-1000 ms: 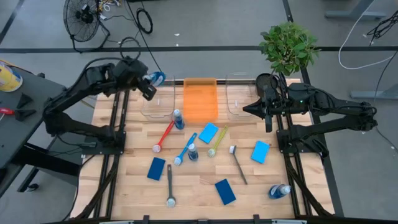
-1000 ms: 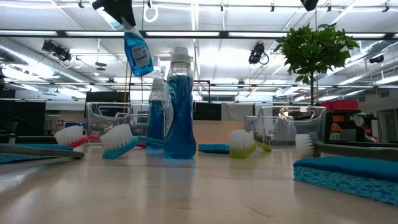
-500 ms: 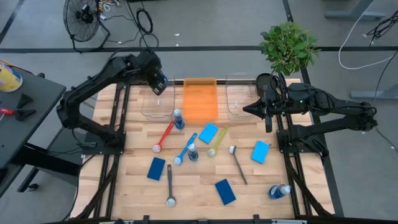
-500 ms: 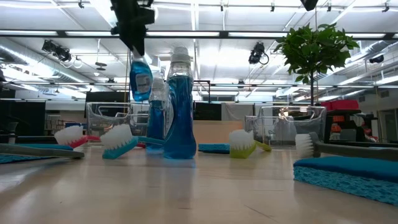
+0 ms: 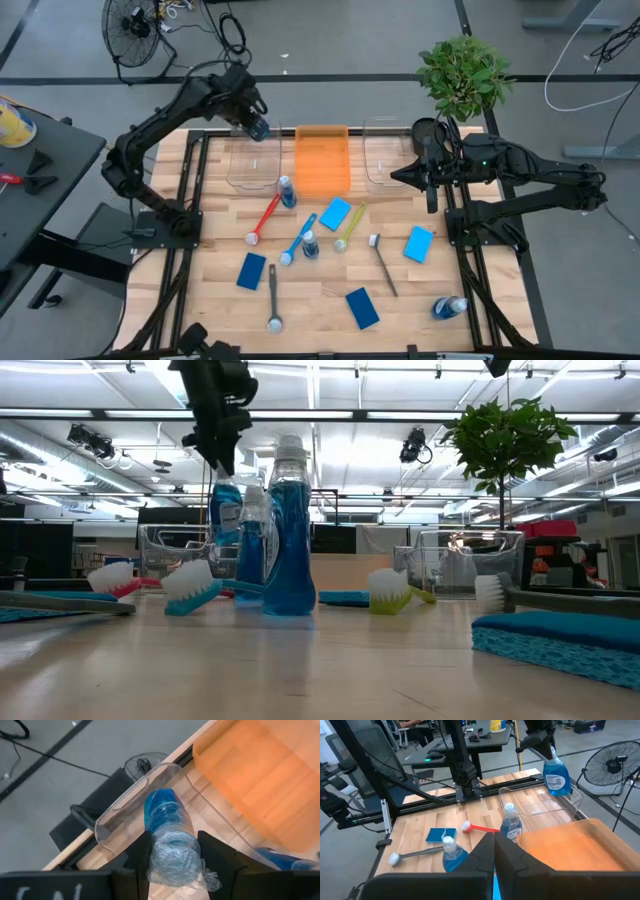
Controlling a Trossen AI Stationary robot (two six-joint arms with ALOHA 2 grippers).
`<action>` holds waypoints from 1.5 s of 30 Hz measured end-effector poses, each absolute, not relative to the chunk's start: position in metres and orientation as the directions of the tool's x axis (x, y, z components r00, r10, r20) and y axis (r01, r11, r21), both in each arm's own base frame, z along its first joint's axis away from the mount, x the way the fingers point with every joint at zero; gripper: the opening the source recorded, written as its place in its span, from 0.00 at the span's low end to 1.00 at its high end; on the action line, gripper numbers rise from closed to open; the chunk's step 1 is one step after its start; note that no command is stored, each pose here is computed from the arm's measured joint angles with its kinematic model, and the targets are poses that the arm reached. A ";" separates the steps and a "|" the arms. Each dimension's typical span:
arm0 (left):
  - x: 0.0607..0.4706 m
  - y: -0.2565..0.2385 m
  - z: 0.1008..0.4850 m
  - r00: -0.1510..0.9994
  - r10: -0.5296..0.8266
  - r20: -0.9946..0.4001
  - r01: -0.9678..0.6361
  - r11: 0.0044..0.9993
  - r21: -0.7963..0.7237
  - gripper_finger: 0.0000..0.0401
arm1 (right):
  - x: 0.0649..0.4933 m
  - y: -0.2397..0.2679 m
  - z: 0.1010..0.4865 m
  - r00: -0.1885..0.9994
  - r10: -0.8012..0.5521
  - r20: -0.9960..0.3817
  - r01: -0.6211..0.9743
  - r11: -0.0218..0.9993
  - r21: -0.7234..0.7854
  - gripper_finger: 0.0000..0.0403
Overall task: Pick & Place Kitchen Sink Supplies
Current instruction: Put the dish soap into the left transparent bin
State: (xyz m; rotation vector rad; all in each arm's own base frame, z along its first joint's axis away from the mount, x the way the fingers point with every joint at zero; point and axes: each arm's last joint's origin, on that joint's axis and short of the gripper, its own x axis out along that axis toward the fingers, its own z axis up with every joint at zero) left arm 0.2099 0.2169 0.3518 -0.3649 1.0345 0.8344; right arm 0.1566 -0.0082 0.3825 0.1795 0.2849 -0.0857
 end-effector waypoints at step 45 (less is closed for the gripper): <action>0.197 0.282 0.290 0.098 0.273 -0.957 -0.847 0.528 0.064 0.36 | 0.156 -0.008 0.382 0.955 -0.058 -0.291 0.111 0.979 0.168 0.03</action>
